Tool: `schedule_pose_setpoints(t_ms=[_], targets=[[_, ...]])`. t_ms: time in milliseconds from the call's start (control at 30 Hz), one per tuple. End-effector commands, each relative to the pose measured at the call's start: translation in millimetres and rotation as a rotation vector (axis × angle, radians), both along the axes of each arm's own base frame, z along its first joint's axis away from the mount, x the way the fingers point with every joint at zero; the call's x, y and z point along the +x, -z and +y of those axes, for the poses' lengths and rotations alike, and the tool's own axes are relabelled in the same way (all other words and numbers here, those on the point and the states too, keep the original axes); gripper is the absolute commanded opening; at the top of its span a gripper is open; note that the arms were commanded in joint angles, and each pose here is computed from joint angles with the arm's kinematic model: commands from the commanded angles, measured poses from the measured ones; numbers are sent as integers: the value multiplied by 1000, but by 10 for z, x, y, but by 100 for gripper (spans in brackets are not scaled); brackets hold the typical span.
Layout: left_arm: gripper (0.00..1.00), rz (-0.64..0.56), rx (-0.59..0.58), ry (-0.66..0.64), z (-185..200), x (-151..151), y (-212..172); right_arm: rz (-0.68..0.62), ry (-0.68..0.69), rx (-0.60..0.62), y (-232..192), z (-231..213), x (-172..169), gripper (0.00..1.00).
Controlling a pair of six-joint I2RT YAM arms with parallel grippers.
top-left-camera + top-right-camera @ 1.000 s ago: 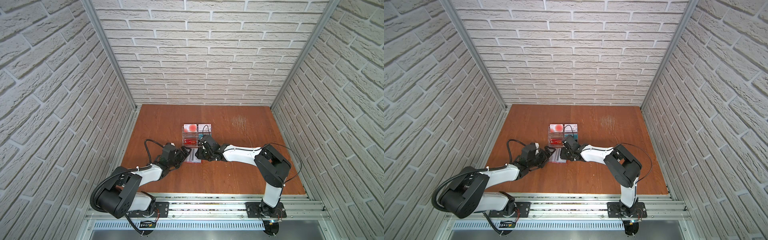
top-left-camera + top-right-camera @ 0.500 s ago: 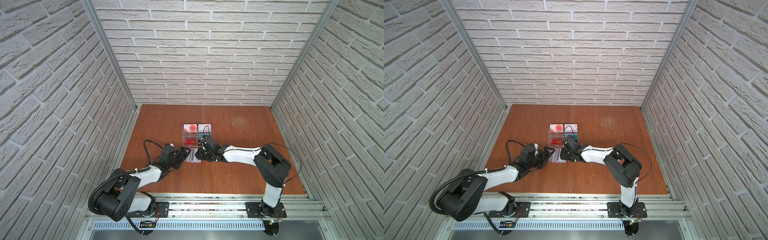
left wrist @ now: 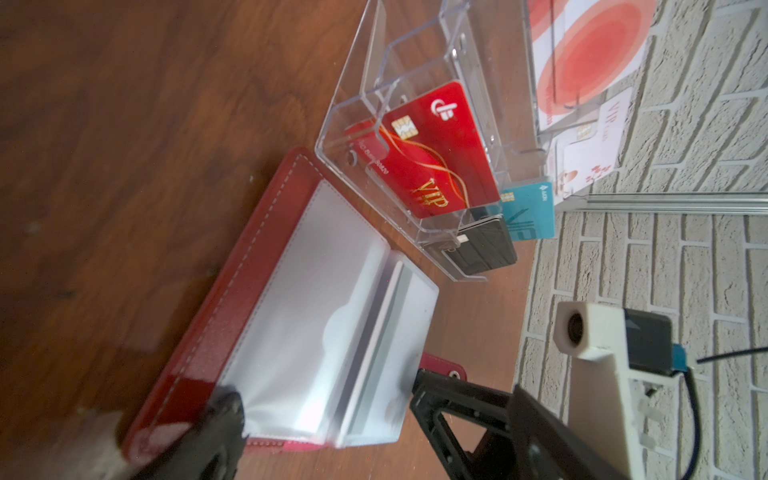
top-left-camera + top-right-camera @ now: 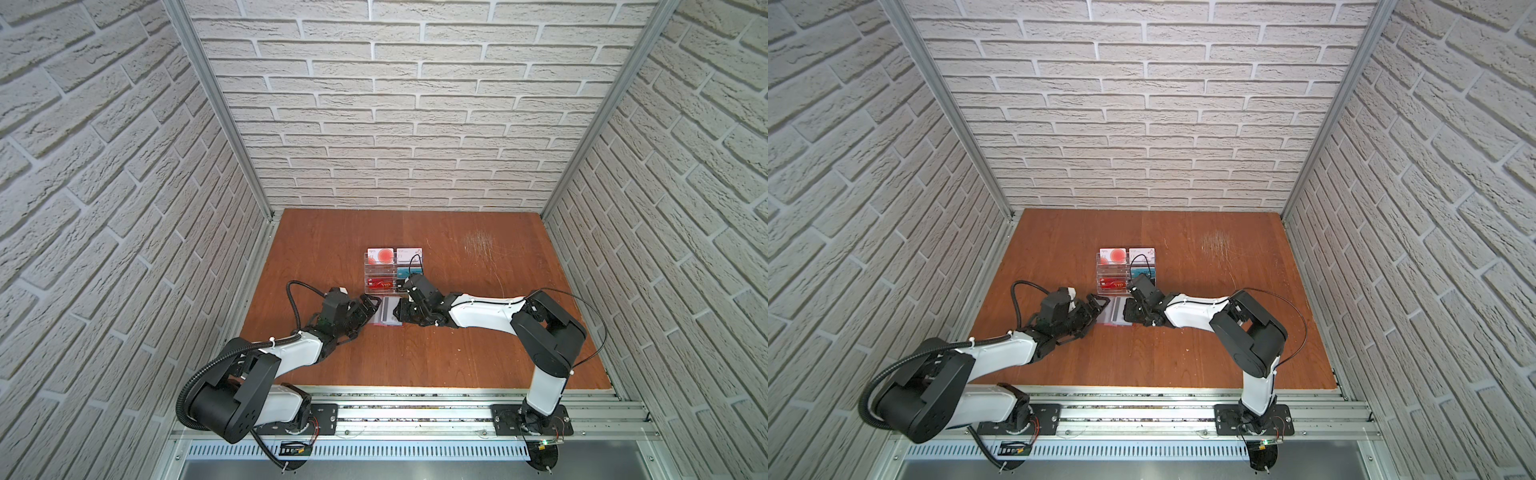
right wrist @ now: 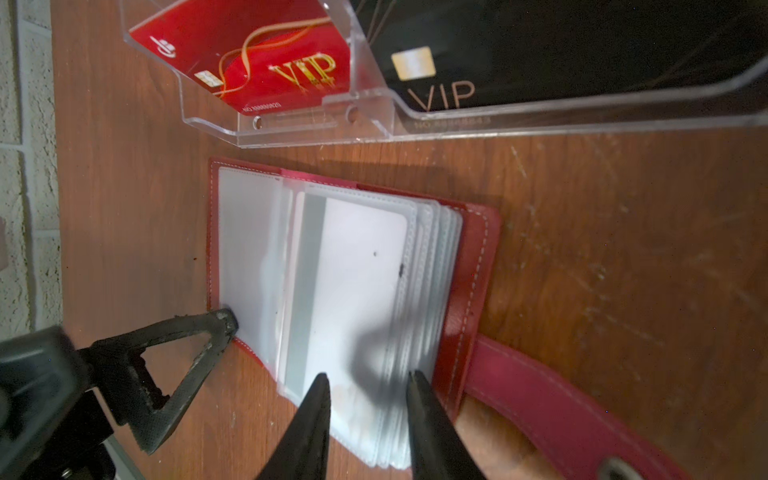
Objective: Take the credit cards out of the card holder
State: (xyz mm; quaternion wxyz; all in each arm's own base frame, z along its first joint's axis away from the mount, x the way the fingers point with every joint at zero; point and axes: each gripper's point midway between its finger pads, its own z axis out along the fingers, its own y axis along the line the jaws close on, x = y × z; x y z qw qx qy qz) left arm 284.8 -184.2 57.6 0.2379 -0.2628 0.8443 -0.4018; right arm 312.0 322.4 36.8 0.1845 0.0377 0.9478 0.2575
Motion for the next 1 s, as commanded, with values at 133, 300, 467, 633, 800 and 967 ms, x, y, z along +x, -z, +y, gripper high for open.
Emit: schedule_pose_setpoints(t_ms=[133,300,467,633,800,967], targets=[[98,31,36,-24,102,-70,142,-17,-14,1,-98,74,-9,33],[98,32,33,-24,98,-74,140,-45,-10,-24,-193,38,-5,33],[98,33,27,-28,98,-74,136,-83,-30,-22,-318,87,3,33],[98,36,20,-33,98,-83,134,-79,-42,-18,-303,159,6,33],[98,37,22,-37,110,-92,140,-58,-43,-41,-215,176,16,34],[98,44,23,-39,119,-109,169,-41,-33,-59,-116,137,1,34]])
